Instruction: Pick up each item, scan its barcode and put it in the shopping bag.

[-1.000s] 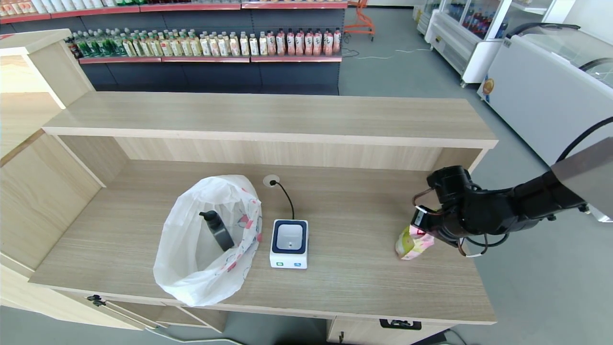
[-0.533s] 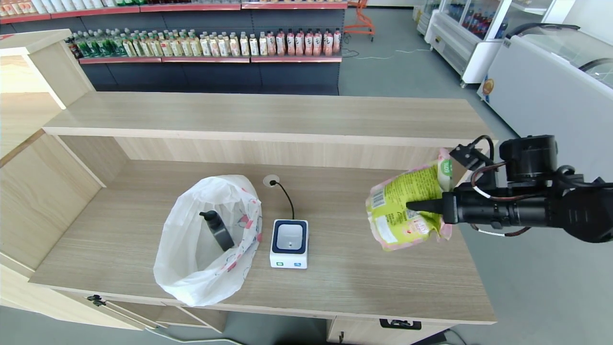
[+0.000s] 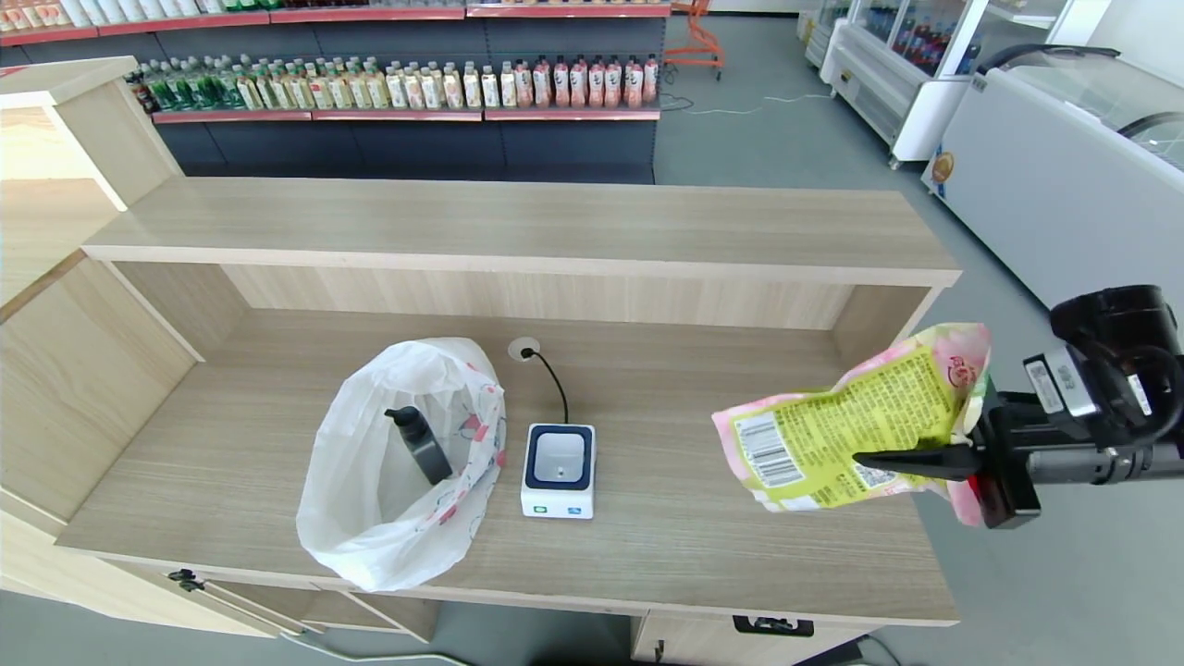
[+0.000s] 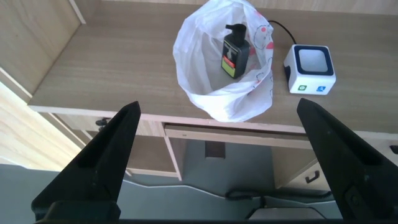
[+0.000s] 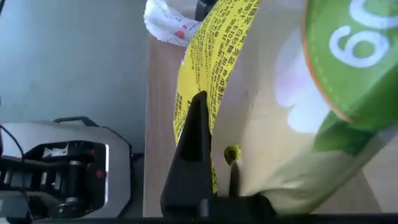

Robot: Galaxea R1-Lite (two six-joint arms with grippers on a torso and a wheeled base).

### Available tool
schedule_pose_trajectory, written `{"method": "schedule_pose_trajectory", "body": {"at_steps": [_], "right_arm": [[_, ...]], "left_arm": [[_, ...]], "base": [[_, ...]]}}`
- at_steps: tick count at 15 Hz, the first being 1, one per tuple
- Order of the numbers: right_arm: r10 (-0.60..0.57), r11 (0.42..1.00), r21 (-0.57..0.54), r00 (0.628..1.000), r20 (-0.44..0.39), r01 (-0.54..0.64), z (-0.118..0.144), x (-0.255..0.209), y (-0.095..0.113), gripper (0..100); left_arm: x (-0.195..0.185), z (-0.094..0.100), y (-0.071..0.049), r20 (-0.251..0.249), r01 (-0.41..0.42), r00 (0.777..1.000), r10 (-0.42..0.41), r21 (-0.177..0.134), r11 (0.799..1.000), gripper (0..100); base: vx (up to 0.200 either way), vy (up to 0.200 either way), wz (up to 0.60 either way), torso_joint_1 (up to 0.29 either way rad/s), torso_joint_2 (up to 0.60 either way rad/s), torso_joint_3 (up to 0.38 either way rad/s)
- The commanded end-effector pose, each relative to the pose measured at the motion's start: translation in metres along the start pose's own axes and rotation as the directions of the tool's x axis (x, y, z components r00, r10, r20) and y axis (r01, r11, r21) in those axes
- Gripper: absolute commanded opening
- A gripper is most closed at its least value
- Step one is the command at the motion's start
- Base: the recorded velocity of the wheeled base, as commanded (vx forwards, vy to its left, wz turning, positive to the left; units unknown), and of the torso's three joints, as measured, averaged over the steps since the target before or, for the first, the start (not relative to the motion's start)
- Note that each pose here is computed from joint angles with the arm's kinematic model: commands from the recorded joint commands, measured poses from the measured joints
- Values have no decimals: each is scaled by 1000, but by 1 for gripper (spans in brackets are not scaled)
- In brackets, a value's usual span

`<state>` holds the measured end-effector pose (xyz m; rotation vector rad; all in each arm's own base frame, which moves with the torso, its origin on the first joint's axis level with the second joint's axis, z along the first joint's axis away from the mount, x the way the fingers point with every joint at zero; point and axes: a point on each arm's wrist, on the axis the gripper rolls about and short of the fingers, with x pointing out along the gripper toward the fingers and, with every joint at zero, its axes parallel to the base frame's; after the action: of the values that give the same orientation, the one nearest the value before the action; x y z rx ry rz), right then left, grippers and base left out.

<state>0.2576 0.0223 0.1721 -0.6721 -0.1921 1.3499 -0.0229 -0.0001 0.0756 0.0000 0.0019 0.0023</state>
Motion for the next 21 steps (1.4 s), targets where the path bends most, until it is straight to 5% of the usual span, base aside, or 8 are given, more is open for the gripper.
{"method": "schedule_pose_trajectory", "body": {"at_steps": [1,4,9,21], "right_arm": [[36,992,-127,998,55,-29,23,-9,14,0],[68,971,-237,991,114,-39,36,-11,23,0],[147,972,-203,977,155,-115,51,6,31,0],[243,966,-122,959,145,-226,41,33,36,0]], "left_arm": [[0,0,0,0,-1,1000,1,0,1000,100],[0,0,0,0,-1,1000,1,0,1000,100],[0,0,0,0,-1,1000,1,0,1000,100],[0,0,0,0,-1,1000,1,0,1000,100]], "base": [[0,0,0,0,0,0],[0,0,0,0,0,0],[0,0,0,0,0,0],[0,0,0,0,0,0]]}}
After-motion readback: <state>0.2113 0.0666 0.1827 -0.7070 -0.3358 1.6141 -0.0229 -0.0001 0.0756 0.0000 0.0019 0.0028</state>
